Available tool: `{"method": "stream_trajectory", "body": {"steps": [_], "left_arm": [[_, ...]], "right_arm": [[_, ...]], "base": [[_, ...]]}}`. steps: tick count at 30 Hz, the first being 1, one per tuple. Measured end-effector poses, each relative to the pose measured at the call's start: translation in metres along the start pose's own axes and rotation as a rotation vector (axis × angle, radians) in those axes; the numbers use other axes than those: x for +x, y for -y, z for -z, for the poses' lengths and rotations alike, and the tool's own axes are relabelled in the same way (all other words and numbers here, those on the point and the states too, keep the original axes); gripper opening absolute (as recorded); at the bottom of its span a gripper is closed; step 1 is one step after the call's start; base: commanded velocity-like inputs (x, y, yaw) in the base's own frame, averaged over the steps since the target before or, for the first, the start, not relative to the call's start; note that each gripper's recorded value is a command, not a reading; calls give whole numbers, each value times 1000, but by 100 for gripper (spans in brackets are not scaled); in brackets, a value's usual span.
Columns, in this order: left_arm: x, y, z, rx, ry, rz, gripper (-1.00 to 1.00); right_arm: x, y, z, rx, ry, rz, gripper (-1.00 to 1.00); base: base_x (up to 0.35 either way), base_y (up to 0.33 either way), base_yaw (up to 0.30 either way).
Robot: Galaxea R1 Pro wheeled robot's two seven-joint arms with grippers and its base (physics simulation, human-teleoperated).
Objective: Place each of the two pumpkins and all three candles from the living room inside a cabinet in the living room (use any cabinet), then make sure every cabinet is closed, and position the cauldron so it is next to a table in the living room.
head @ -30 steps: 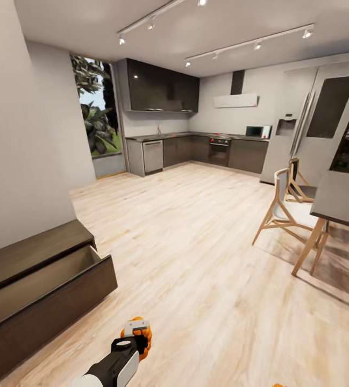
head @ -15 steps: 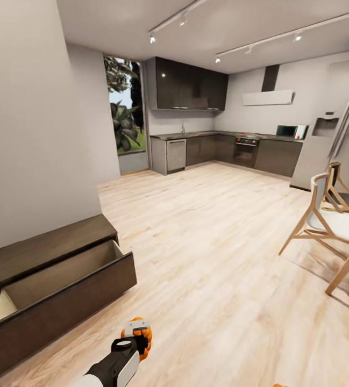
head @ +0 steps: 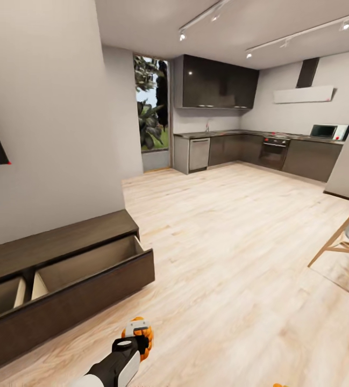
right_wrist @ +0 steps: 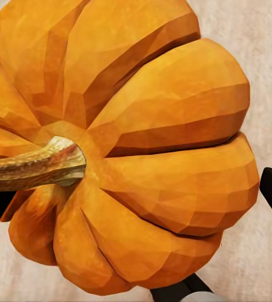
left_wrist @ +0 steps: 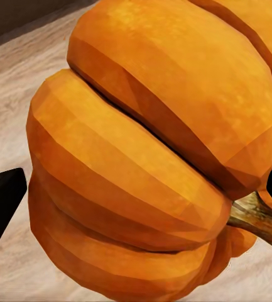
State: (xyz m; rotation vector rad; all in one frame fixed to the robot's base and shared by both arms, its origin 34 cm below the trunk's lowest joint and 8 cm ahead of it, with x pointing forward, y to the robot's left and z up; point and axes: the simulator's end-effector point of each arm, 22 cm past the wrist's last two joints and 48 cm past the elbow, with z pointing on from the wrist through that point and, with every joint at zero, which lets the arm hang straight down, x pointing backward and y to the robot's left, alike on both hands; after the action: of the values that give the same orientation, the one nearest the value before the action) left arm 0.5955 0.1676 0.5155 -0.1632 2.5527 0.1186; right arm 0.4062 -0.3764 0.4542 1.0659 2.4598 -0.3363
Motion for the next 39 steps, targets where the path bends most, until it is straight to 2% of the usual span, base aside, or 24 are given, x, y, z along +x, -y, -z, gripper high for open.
{"method": "stream_trajectory", "body": {"steps": [13,28,39], "left_arm": [[3,0,-2,0,-7,-4,-100],[8,0,-4,0,-18,-5,-100],[9,0,-5,-1,-21,-4,-100]], "right_arm": [[3,-2,0,-2,-2,18,-100],[6,-1,-1,2,-8,24,-100],[7,0,-2,5,-12,27,-100]], "base": [[0,-57,282],[0,-170,282],[0,-17,282]]}}
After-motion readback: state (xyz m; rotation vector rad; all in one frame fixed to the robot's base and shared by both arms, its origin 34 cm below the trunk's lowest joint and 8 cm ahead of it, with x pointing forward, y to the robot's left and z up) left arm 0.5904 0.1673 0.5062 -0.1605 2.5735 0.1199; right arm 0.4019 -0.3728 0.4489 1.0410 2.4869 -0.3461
